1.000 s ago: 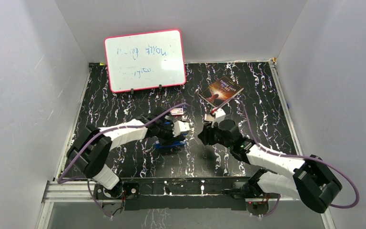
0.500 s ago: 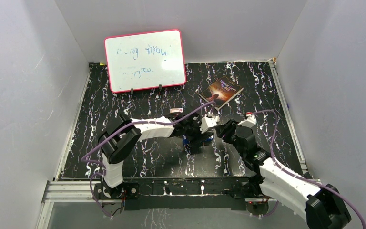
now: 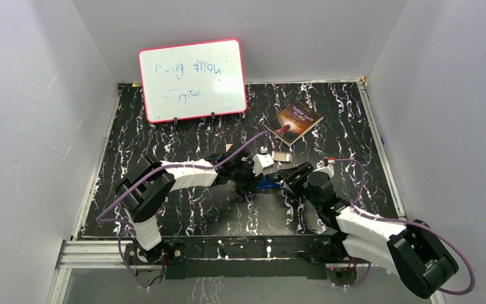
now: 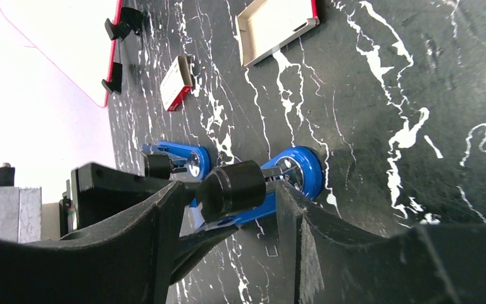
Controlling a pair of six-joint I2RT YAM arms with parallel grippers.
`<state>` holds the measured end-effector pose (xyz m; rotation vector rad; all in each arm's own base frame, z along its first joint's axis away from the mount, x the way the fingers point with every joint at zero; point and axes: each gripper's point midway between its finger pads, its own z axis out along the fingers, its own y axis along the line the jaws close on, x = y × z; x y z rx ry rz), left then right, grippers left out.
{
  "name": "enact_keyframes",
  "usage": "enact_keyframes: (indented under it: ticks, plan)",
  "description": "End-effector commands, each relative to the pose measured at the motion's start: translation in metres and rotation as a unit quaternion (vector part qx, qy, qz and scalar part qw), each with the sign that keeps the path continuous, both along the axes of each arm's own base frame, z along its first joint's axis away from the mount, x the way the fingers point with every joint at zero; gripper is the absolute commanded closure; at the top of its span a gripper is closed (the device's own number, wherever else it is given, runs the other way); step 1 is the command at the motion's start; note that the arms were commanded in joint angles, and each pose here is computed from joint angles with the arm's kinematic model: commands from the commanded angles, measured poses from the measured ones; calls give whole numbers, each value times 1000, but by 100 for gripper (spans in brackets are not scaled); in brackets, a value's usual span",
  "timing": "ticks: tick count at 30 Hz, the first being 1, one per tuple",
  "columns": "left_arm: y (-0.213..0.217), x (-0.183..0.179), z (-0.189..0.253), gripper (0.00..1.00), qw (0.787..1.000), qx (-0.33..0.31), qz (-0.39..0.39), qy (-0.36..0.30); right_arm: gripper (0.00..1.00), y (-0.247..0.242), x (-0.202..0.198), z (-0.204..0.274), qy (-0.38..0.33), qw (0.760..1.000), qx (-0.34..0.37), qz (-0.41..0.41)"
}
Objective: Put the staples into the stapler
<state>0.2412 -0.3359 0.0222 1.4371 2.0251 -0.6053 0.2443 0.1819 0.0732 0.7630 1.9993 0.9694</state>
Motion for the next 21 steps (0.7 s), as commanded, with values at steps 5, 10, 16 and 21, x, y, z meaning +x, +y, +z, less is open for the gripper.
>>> enact_keyframes:
  ticks: [5, 10, 16, 21]
  plan:
    - [-15, -11, 1, 82, 999, -31, 7, 40, 36, 20, 16, 21, -12, 996, 90, -10]
    - [-18, -15, 0, 88, 997, -29, 36, 61, 36, 20, 19, 14, -3, 995, 94, -18]
    - [-9, -22, 3, 92, 995, 1, 47, 89, 37, 22, 17, -2, 12, 996, 92, -10]
    - [-15, -39, 14, 95, 992, -7, 12, 129, 37, 24, 19, -7, 3, 997, 78, 2]
